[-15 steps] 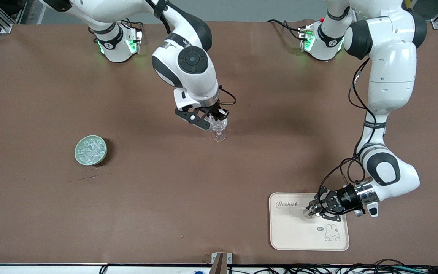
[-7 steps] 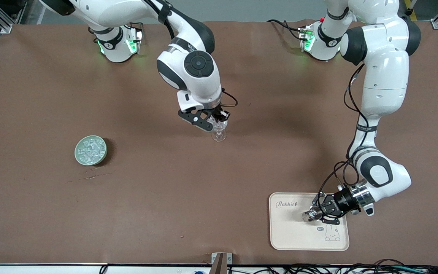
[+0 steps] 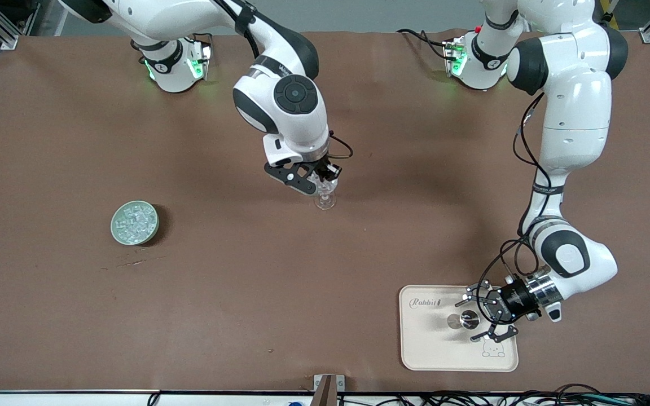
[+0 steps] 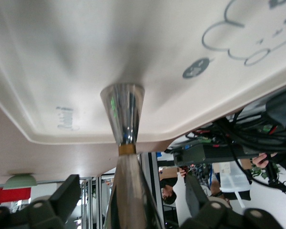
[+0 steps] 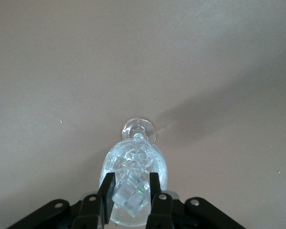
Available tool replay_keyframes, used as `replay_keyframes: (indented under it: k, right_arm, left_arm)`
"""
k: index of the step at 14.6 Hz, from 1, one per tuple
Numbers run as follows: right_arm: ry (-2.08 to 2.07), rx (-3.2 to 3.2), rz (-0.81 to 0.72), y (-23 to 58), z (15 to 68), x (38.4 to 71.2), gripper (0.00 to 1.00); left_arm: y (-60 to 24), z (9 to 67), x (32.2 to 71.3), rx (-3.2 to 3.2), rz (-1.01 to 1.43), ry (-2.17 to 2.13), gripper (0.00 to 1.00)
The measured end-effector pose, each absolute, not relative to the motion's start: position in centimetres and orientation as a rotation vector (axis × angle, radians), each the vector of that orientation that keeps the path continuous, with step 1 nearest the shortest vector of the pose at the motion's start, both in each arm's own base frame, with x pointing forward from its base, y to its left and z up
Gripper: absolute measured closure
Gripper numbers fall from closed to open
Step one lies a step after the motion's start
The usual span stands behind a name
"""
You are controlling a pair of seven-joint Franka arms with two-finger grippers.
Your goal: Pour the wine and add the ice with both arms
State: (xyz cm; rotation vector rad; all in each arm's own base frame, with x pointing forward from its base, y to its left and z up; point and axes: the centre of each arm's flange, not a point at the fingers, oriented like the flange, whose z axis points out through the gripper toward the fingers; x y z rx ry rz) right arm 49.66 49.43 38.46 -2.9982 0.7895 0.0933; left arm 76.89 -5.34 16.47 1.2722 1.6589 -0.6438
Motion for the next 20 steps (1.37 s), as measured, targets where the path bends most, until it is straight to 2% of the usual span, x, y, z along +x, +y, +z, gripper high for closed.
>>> replay_keyframes:
  k: [2,3,7,10,11,12,16,20]
  right_arm:
    - [0.79,-2.997,0.092,49.4,38.5,49.7,0.56]
    - [0.79,-2.997,0.092,49.4,38.5,49.7,0.56]
    - [0.792,-2.994,0.09,49.4,38.6,49.8,0.44]
    - [0.796,-2.972,0.072,49.3,40.0,50.3,0.17]
    - [0.806,-2.961,0.054,49.0,41.2,50.8,0.05]
    - [0.817,-2.951,0.025,48.3,42.8,51.3,0.0]
    - [0.804,-2.99,-0.133,41.5,51.3,53.4,0.0]
    - [0.756,-3.083,-0.304,30.2,58.6,56.5,0.0]
  left_arm:
    - [-4.3,17.2,76.3,1.315,-0.64,1.639,0.0]
    - [-3.4,17.6,75.8,1.359,-0.629,1.635,0.0]
    - [-0.9,19.6,72.6,1.579,-0.573,1.594,0.0]
    - [0.8,24.0,71.1,1.82,-0.395,1.562,0.0]
    - [1.2,26.2,70.8,1.9,-0.339,1.542,0.0]
    - [1.4,28.6,70.5,1.976,-0.294,1.515,0.0]
    - [0.4,36.3,69.0,2.288,-0.164,1.356,0.0]
    - [-3.0,43.5,66.8,2.644,-0.071,0.966,0.0]
